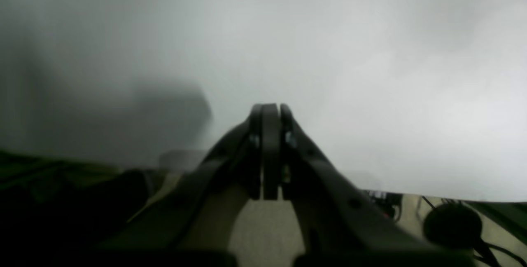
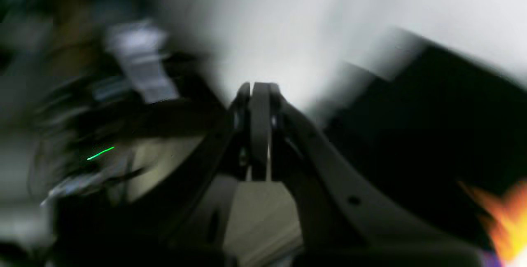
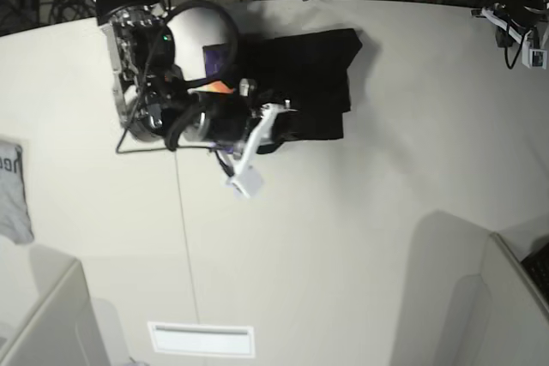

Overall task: Fold the T-shirt properly
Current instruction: 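Press the folded end down with the right gripper, then release, then grasp the folded bundle edge with the left gripper and lift it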

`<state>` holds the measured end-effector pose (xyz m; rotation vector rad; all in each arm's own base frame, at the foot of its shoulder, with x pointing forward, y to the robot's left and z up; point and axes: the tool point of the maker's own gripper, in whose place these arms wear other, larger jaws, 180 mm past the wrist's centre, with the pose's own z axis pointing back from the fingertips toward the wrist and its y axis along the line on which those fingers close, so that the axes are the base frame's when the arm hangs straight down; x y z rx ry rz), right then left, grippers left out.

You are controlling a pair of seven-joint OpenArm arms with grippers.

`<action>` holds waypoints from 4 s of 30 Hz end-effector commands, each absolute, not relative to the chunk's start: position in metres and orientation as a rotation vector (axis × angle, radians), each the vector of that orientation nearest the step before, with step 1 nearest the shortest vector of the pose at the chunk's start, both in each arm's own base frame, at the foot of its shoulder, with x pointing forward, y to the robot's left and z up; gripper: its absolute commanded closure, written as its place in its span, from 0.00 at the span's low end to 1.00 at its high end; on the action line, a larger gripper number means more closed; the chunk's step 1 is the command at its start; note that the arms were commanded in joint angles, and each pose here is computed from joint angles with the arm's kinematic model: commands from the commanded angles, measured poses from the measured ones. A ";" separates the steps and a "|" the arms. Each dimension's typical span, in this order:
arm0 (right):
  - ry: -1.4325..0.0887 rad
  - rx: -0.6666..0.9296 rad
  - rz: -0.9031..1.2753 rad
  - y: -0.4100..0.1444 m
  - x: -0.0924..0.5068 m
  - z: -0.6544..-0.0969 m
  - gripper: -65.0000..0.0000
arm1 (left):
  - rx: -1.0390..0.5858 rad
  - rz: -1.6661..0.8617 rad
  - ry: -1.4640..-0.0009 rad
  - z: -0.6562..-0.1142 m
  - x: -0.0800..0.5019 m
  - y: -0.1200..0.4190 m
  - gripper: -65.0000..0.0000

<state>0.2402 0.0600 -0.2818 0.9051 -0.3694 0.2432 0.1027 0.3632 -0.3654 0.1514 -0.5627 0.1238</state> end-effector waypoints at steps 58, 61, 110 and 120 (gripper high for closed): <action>-0.560 0.567 0.002 -0.075 0.273 -0.329 1.00 | -0.573 0.085 -0.781 -0.380 0.191 0.170 0.00; -0.535 0.548 0.002 -0.082 0.265 -0.337 1.00 | -0.672 0.104 -0.769 -0.387 0.198 0.145 0.00; -0.700 0.344 -0.170 -0.220 0.246 -0.330 1.00 | -0.423 -0.542 -0.323 -0.409 0.272 0.078 1.00; -0.644 0.347 -0.217 -0.228 0.239 -0.351 1.00 | 0.027 -1.063 -0.361 -0.438 0.283 0.078 1.00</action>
